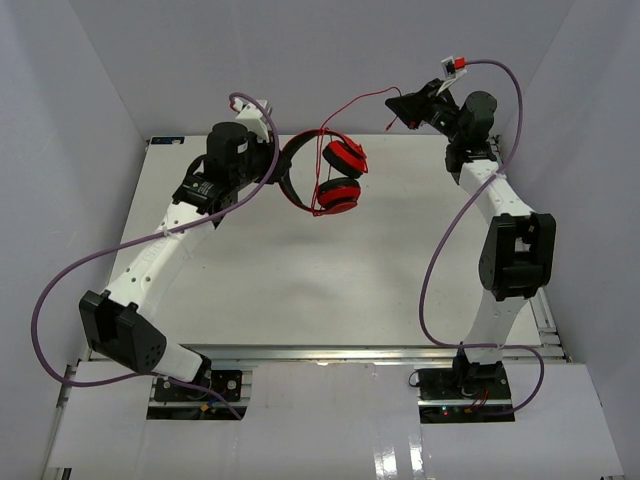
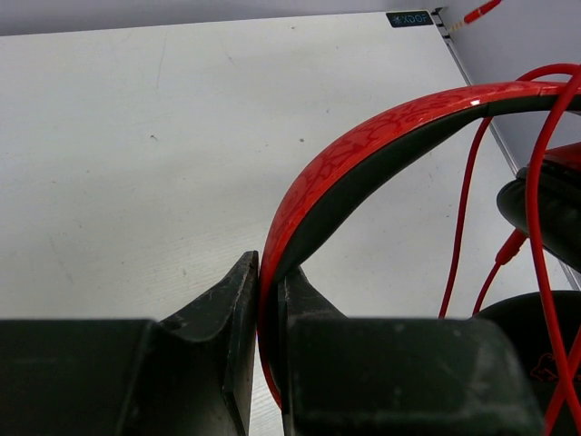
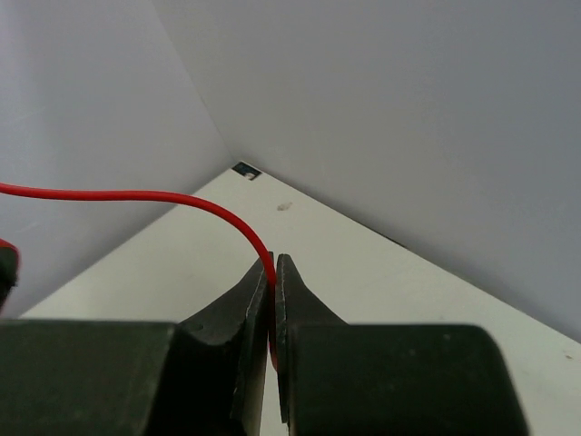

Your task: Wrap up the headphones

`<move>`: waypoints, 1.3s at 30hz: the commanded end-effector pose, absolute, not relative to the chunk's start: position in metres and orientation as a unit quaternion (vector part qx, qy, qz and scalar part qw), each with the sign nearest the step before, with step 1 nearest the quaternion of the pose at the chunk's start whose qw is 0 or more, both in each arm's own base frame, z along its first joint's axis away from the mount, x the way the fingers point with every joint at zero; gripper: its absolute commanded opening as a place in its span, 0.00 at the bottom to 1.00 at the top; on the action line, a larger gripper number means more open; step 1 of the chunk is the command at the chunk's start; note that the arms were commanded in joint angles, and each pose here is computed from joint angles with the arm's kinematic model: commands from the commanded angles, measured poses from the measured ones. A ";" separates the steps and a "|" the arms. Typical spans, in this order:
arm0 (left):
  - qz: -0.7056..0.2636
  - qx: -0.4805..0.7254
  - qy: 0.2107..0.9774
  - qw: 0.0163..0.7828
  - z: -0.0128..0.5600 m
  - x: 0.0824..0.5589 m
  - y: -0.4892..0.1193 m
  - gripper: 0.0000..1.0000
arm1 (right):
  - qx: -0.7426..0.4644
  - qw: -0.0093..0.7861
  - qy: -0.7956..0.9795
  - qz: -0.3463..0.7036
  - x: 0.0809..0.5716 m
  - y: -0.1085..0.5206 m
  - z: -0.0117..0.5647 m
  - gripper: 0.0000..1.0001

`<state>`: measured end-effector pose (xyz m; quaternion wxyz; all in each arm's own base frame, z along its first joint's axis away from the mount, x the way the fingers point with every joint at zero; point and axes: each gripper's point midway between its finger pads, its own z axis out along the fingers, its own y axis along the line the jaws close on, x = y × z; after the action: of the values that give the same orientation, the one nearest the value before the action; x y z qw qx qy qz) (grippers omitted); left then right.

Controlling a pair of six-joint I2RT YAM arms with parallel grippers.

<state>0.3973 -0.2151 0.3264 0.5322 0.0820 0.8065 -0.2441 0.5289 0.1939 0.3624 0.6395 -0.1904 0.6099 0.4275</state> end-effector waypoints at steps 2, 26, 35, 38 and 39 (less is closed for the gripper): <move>-0.265 0.044 0.730 0.628 0.429 0.384 -0.191 0.00 | -0.237 0.658 0.620 0.355 0.502 0.205 0.365 0.08; -0.287 -0.114 0.728 0.612 0.375 0.471 -0.181 0.00 | -0.448 0.486 0.724 0.196 0.380 0.320 0.242 0.08; -0.302 -0.183 0.733 0.581 0.319 0.475 -0.162 0.00 | -0.404 0.435 0.755 0.278 0.362 0.329 0.201 0.08; -0.322 -0.204 0.720 0.580 0.313 0.471 -0.150 0.00 | -0.385 0.415 0.754 0.333 0.357 0.333 0.197 0.08; -0.327 -0.209 0.718 0.578 0.311 0.469 -0.148 0.00 | -0.376 0.411 0.753 0.350 0.356 0.333 0.198 0.08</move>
<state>0.4647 -0.1720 0.2695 0.5277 -0.1481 0.7864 -0.2848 0.3712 0.3078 0.1752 0.4101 -0.3763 0.7939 0.2449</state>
